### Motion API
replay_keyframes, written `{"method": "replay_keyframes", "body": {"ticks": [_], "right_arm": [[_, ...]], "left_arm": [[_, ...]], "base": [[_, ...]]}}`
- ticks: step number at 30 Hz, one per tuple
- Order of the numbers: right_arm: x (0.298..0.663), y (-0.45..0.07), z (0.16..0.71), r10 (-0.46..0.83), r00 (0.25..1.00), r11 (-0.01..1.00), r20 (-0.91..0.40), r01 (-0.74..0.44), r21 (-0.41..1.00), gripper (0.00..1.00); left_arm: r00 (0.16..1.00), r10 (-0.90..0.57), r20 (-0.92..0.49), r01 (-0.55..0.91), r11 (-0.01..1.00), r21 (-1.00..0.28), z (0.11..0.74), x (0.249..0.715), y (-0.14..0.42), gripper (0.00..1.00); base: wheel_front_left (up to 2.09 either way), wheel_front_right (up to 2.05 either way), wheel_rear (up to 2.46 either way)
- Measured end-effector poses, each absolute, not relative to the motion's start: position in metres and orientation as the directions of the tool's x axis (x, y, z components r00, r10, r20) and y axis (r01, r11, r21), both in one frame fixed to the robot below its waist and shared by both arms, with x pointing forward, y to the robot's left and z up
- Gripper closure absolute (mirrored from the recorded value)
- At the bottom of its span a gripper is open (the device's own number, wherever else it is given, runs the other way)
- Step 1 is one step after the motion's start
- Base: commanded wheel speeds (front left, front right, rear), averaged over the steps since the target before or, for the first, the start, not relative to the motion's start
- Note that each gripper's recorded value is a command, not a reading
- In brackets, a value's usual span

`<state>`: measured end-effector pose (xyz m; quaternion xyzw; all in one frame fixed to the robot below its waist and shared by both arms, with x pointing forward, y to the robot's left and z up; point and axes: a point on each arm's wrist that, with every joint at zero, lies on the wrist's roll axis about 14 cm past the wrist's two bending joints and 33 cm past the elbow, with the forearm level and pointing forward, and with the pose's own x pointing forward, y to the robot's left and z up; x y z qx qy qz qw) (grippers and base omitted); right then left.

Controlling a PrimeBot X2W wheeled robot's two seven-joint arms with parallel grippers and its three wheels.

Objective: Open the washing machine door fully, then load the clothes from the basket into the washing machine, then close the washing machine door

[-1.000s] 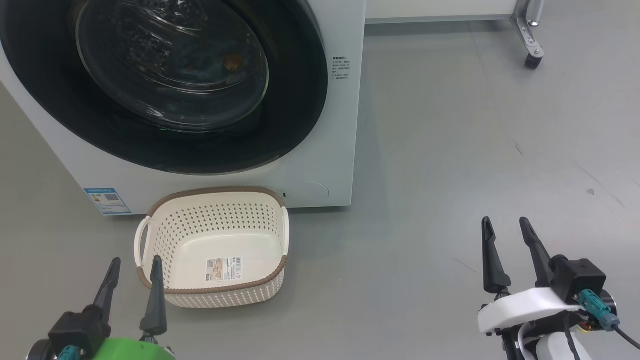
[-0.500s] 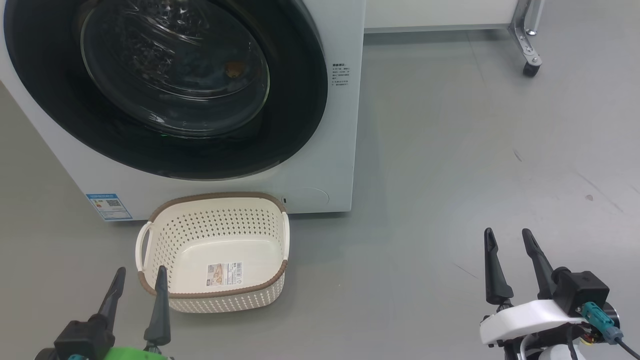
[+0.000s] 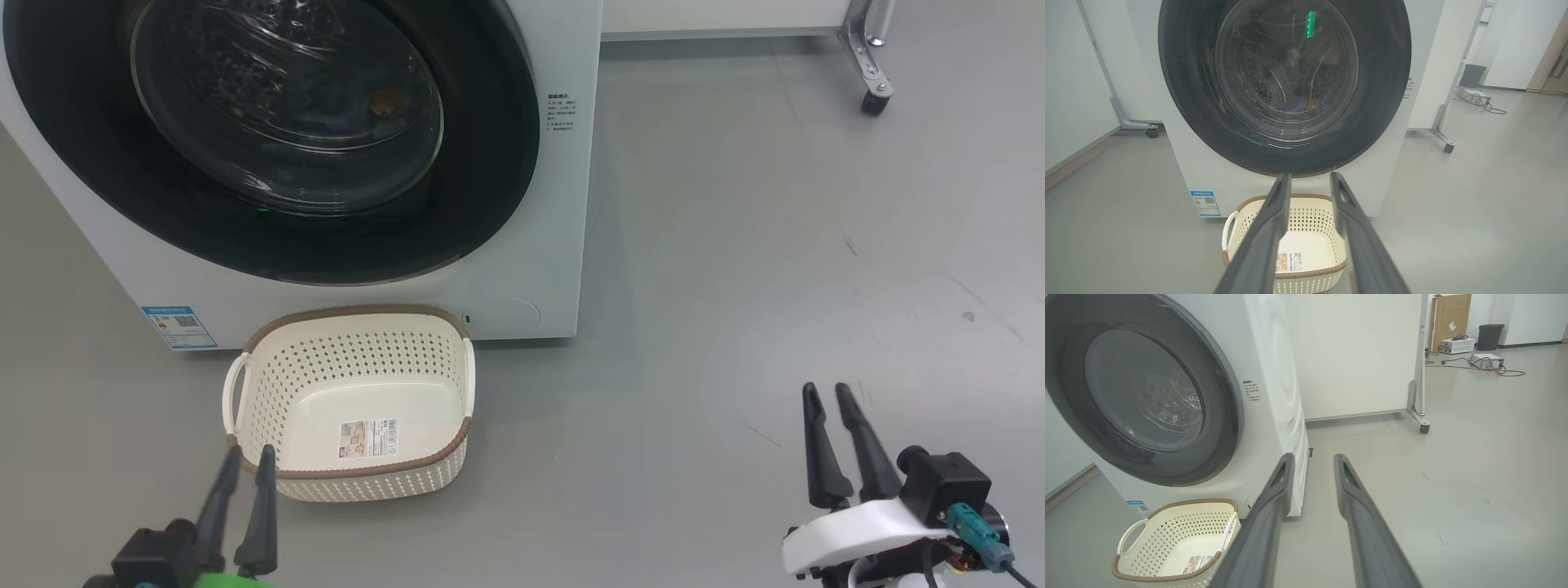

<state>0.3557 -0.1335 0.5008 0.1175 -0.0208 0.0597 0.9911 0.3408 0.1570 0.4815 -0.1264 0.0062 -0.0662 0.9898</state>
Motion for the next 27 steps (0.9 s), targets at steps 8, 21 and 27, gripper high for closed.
{"method": "replay_keyframes", "body": {"ticks": [8, 21, 27], "right_arm": [[0.345, -0.132, 0.477, 0.108, 0.994, 0.961, -0.021, -0.099, 0.257, 1.0], [0.346, -0.138, 0.476, 0.075, 0.996, 0.915, -0.038, -0.054, 0.4, 1.0], [0.346, -0.145, 0.474, 0.051, 0.997, 0.881, -0.056, -0.019, 0.472, 1.0]], "left_arm": [[0.989, -0.138, -0.054, 0.116, 0.949, -0.292, 0.463, 0.334, 0.149, 1.0], [0.993, -0.108, -0.057, 0.073, 0.9, -0.429, 0.464, 0.334, 0.152, 1.0], [0.994, -0.089, -0.07, 0.043, 0.87, -0.492, 0.463, 0.334, 0.155, 1.0]], "base": [[0.0, 0.0, 0.0], [0.0, 0.0, 0.0], [0.0, 0.0, 0.0]]}}
